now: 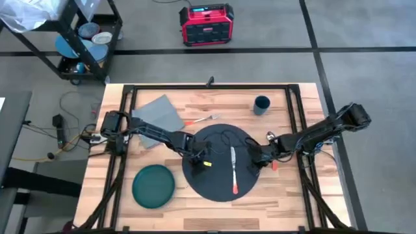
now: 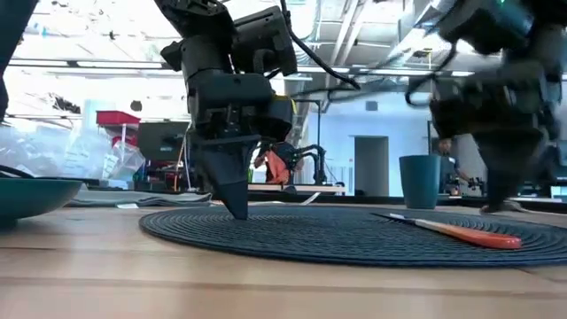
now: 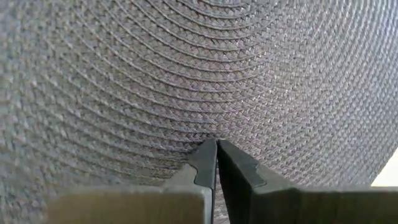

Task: Set table place
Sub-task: Adjust the blue tablemat, then adjust the orange table knife on the blue tablemat

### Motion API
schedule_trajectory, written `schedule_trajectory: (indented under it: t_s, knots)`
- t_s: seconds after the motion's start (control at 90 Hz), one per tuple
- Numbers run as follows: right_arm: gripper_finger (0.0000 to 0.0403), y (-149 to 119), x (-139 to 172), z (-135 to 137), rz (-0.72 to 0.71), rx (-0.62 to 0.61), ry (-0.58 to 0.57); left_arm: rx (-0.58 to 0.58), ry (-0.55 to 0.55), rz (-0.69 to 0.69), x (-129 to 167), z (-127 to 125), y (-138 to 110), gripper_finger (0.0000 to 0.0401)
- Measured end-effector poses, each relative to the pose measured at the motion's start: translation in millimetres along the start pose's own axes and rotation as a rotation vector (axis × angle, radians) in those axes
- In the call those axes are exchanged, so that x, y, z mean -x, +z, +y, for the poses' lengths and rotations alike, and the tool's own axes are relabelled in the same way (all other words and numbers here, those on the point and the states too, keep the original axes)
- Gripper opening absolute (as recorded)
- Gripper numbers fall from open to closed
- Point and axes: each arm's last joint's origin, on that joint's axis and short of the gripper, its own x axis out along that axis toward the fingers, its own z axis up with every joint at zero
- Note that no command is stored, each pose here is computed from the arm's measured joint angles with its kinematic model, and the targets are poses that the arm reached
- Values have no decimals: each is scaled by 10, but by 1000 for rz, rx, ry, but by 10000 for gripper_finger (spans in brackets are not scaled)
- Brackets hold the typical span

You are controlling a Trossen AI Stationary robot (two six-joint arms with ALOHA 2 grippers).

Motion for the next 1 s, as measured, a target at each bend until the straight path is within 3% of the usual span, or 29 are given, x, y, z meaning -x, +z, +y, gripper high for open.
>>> schedule_trajectory:
  t_s: [0.189, 0.589, 1.0]
  knots:
    - [0, 103, 95, 127, -69, 35, 60, -7, -23, -38, 86, -120, 84, 0]
    - [0, 162, -163, 234, -49, 50, 166, -7, -42, -26, 37, -456, -106, 0]
    - [0, 285, -334, 329, -35, 96, 218, 28, -34, -25, -64, -469, -234, 0]
